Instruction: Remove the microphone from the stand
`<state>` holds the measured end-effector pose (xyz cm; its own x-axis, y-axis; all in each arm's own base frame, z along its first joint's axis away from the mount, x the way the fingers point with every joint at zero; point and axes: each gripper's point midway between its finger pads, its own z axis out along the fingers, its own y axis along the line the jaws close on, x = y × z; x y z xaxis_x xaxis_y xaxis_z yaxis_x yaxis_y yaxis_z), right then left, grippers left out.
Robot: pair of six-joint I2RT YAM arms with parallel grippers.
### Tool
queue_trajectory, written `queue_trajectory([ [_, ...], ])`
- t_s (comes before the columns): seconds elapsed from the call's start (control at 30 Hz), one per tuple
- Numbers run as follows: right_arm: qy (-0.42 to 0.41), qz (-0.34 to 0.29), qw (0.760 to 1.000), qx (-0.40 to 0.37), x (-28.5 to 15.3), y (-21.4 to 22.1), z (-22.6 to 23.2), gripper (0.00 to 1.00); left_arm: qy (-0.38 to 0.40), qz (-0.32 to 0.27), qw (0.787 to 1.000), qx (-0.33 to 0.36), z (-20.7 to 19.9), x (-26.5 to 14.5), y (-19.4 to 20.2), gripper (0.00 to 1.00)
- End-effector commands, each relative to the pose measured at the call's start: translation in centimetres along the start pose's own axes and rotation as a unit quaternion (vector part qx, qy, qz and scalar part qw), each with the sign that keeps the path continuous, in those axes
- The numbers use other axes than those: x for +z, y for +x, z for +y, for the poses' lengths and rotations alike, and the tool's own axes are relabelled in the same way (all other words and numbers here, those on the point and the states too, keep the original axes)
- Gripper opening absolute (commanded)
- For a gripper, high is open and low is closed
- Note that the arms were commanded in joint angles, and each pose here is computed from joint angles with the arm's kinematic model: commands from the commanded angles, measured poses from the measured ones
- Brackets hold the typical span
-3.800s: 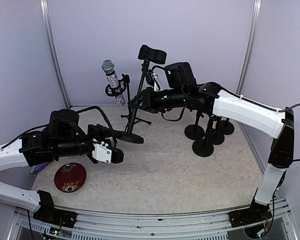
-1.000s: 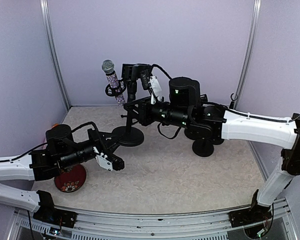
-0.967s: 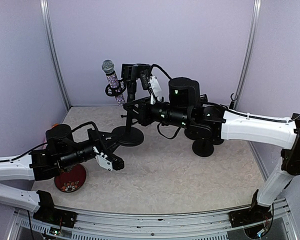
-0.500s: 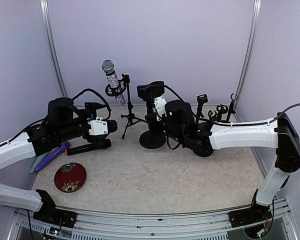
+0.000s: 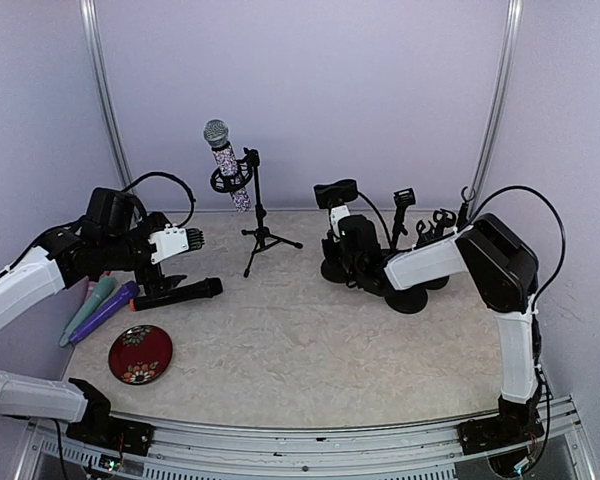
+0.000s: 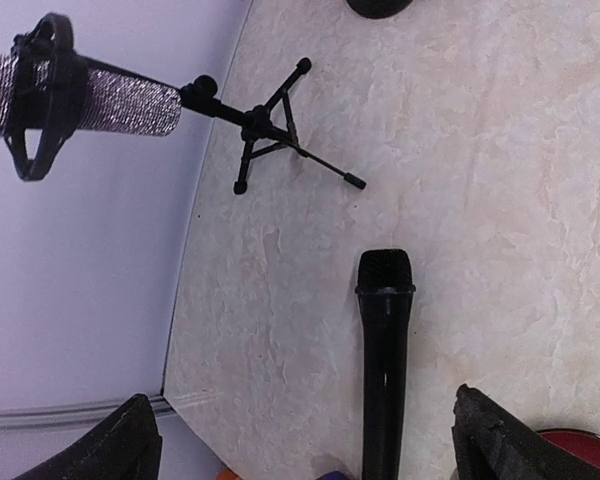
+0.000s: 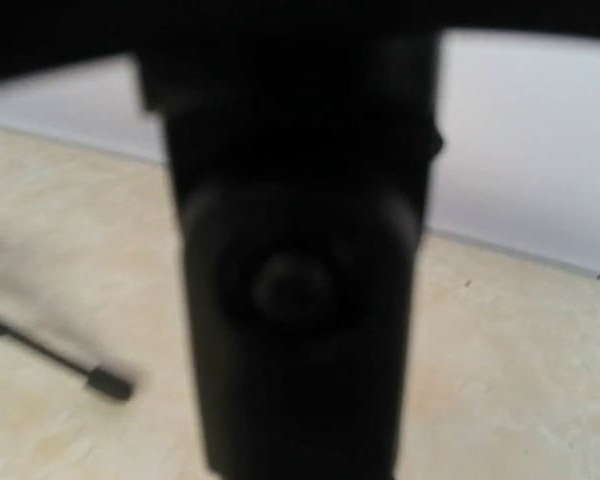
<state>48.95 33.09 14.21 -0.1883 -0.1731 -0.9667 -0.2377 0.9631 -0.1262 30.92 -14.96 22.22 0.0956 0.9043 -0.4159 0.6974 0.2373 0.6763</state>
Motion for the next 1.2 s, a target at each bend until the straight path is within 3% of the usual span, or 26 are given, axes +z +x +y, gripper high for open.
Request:
queue_trajectory([
  [0.0,0.050,-0.107,0.992,0.044,1.3,-6.1,-2.4,0.00,0.028,0.000,0.997,-0.079,0.9,-1.3,0.6,0.99],
  [0.17,0.068,-0.094,0.991,0.061,2.8,-4.6,-4.2,0.01,0.027,0.016,0.992,-0.122,1.7,-1.2,2.1,0.99],
  [0.3,0.050,-0.072,0.994,0.058,3.0,-3.0,-3.8,0.41,0.027,0.017,0.988,-0.154,2.4,-0.9,2.3,0.99],
  [0.4,0.038,-0.063,0.995,0.063,2.5,-2.4,-3.7,0.77,0.035,0.014,0.984,-0.173,2.9,-0.5,2.0,0.99],
  [0.5,0.032,-0.056,0.995,0.070,1.9,-2.1,-3.7,0.93,0.066,0.001,0.980,-0.189,2.9,-0.1,1.0,0.99],
  [0.63,0.021,-0.041,0.995,0.092,0.8,-2.3,-3.9,1.00,0.093,-0.010,0.973,-0.213,3.2,0.5,0.0,0.99],
  [0.87,-0.016,0.008,0.989,0.145,-2.4,-1.9,-3.0,1.00,0.085,-0.020,0.968,-0.237,4.9,1.1,-0.6,0.99],
  [1.17,-0.146,0.044,0.979,0.134,-7.4,-3.2,6.2,1.00,0.075,-0.052,0.953,-0.289,8.0,0.2,-0.1,0.99],
])
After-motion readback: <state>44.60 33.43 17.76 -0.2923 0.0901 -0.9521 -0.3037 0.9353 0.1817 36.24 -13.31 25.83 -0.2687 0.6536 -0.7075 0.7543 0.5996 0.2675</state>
